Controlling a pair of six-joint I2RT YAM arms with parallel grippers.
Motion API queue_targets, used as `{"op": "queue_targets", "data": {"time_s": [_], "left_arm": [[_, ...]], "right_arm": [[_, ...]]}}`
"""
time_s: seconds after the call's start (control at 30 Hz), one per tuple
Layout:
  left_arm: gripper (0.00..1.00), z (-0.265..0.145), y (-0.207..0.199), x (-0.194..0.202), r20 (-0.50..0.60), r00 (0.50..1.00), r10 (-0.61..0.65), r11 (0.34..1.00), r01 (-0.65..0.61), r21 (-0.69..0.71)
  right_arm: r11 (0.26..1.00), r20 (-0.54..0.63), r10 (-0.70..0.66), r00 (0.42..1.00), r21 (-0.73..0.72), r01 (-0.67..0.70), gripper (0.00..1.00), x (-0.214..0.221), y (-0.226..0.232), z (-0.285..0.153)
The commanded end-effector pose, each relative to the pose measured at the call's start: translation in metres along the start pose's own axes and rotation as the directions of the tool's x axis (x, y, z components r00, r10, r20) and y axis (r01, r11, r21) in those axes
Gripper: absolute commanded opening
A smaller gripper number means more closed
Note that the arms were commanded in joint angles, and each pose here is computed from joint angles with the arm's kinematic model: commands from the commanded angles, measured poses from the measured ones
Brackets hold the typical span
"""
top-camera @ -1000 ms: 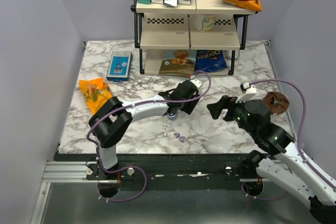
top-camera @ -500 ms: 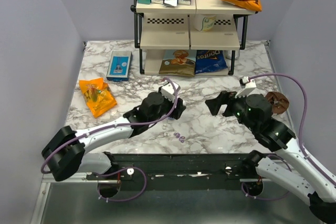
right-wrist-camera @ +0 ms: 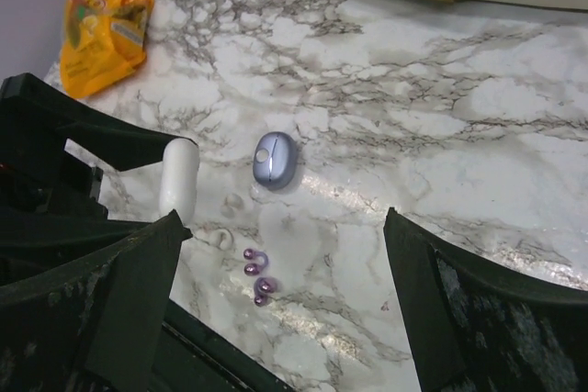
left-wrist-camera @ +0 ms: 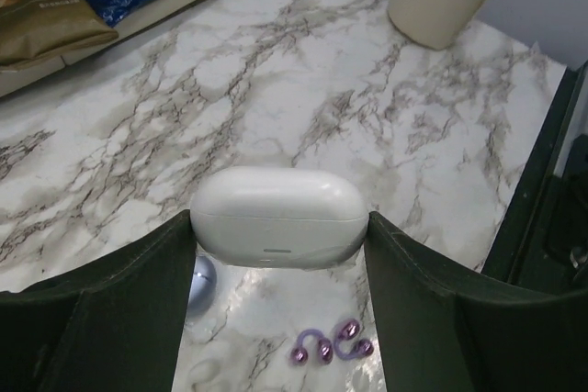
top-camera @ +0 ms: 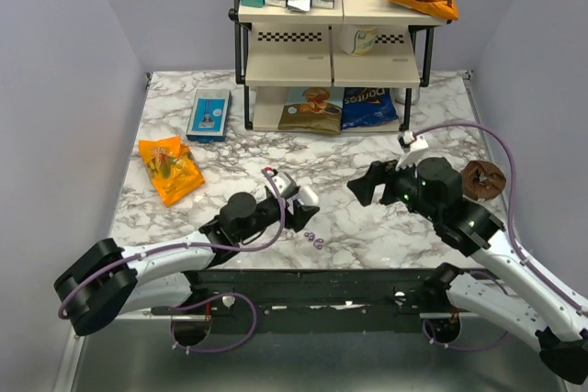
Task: Insert the wireless bluetooth earbuds into the charging case
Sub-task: Open the charging case.
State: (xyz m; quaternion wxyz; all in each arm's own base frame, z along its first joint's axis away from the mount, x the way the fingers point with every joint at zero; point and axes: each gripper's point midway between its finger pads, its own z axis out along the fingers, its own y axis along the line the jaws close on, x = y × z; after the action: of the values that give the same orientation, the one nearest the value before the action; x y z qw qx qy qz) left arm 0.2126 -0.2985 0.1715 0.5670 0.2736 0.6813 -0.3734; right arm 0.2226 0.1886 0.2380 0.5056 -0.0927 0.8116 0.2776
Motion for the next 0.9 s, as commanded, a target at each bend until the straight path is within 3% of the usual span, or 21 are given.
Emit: {"op": "queue_targets", "data": {"time_s": [0.0, 0.23, 0.43, 0.87], "left_arm": [[0.0, -0.009, -0.02, -0.005, 0.173, 0.965, 0.196, 0.967, -0.219, 0.129], [0.0, -0.008, -0.024, -0.007, 0.181, 0.945, 0.274, 0.943, -0.301, 0.143], [0.0, -0.009, -0.035, 0.002, 0.165, 0.943, 0.291, 0.931, -0.318, 0.177], [0.0, -0.011, -0.048, -0.003, 0.186, 0.932, 0.311, 0.924, -0.342, 0.168]], "right_arm": [[0.991, -0.087, -0.072, 0.994, -0.116, 0.062, 0.99, 0.009, 0.021, 0.005], [0.961, -0.225, -0.133, 0.965, -0.269, 0.069, 1.0, 0.036, 0.046, 0.014], [0.948, -0.298, -0.162, 0.941, -0.313, 0.064, 1.0, 0.053, 0.06, 0.023], [0.944, -0.34, -0.181, 0.923, -0.325, 0.066, 1.0, 0.065, 0.073, 0.035]]}}
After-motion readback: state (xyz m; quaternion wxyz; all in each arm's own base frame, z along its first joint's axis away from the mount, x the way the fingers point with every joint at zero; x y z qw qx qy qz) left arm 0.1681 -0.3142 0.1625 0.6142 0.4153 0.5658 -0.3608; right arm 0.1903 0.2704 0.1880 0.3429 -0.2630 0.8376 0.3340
